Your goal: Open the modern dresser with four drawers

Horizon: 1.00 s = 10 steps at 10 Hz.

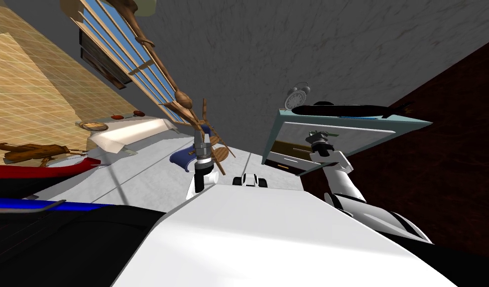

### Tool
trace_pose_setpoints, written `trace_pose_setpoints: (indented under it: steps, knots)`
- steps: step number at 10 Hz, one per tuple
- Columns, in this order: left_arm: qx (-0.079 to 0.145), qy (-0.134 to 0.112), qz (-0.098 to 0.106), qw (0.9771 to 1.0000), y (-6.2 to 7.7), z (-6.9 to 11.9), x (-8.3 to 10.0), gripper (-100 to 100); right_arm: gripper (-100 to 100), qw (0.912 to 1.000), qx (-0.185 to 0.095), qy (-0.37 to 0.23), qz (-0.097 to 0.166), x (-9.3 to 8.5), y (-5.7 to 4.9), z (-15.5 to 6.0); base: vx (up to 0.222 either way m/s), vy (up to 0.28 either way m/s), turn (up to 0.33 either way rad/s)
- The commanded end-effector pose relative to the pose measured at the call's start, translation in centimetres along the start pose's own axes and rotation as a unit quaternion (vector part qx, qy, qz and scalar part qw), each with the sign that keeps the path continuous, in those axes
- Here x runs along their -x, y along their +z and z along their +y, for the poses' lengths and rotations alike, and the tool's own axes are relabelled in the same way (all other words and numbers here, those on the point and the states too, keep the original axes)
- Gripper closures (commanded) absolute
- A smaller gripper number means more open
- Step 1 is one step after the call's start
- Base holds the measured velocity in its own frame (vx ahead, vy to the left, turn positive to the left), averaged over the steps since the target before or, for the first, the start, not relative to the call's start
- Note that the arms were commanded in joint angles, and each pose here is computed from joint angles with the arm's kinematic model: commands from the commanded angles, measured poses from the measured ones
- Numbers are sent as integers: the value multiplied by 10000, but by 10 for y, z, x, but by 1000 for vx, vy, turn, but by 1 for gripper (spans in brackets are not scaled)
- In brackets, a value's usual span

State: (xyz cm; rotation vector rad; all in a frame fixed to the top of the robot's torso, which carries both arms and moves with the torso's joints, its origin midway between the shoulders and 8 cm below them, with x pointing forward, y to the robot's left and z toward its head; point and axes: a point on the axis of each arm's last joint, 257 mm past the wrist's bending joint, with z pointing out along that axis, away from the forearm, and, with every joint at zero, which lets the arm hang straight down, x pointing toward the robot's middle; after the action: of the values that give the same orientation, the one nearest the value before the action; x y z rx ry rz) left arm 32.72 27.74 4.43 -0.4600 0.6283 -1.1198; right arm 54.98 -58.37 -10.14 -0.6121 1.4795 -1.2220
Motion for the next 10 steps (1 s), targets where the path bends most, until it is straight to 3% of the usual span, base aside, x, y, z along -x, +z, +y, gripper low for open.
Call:
trace_pose_setpoints:
  steps: [1,10]
  knots:
    - [0,0,0,10000,0,0,0,0,100,10000,12,57,-44,0,-1,1,9,25,-30]
    - [0,0,0,10000,0,0,0,0,100,9998,86,65,-178,-3,-6,3,10,22,-30]
